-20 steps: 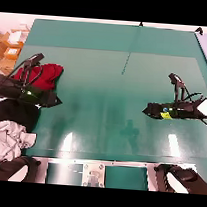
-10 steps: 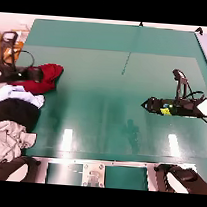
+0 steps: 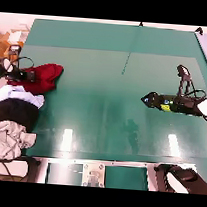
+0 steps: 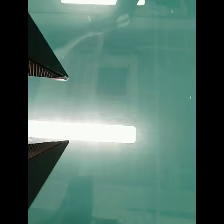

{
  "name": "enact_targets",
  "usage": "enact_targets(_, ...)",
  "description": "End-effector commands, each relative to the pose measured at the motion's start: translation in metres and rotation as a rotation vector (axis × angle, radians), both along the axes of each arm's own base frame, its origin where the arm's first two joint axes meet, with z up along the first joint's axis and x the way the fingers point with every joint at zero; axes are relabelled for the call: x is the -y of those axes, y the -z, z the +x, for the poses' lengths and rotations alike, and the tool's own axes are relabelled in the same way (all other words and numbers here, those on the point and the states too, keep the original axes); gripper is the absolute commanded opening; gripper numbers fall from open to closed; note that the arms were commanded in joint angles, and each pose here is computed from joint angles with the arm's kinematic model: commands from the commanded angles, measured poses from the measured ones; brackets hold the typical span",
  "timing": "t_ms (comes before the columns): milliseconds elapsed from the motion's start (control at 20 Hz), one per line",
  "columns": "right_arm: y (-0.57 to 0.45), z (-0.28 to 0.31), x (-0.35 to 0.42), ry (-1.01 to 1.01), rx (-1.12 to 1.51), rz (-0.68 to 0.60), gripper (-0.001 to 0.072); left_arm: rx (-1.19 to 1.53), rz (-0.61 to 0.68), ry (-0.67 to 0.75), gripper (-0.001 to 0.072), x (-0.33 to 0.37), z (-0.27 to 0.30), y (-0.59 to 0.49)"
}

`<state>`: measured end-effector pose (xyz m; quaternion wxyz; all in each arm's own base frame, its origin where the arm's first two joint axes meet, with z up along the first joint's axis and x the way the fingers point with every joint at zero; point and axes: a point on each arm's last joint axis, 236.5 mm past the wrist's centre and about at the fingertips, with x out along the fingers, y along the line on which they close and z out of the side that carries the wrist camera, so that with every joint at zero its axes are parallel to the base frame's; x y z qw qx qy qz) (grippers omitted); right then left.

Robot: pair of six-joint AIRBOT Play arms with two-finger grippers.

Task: Fold the shirts.

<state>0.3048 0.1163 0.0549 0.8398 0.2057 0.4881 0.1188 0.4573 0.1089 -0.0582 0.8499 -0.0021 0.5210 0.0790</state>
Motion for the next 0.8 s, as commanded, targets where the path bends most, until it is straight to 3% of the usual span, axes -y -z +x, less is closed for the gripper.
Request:
enact_targets(0,-0.002,0.003,0.0,0.007,0.014,0.002,0.0437,-0.096,-0.029,-0.001,0.0237,0.0,-0.009,0.034)
enact_targets(50,-0.002,0.003,0.0,0.007,0.013,0.003,0.0397,-0.1,-0.035,-0.003,0.0032,0.001,-0.008,0.03)
enact_targets(250,-0.002,0.003,0.001,0.01,0.013,0.003,0.0331,-0.039,-0.174,-0.026,0.0021,0.028,0.018,-0.03)
enact_targets(300,-0.002,0.004,0.003,0.017,0.013,0.004,0.0235,0.01,-0.208,-0.009,0.0021,0.041,0.031,-0.058)
enact_targets(350,-0.002,0.006,0.007,0.03,0.013,0.008,0.0197,0.065,-0.237,0.041,0.0021,0.06,0.041,-0.094)
enact_targets(500,-0.002,0.01,0.028,0.097,0.001,0.009,0.0193,0.172,-0.367,0.259,0.0021,0.158,0.037,-0.192)
enact_targets(750,0.001,0.014,0.072,0.229,-0.024,0.01,0.0195,0.116,-0.543,0.636,0.0022,0.343,-0.035,-0.23)
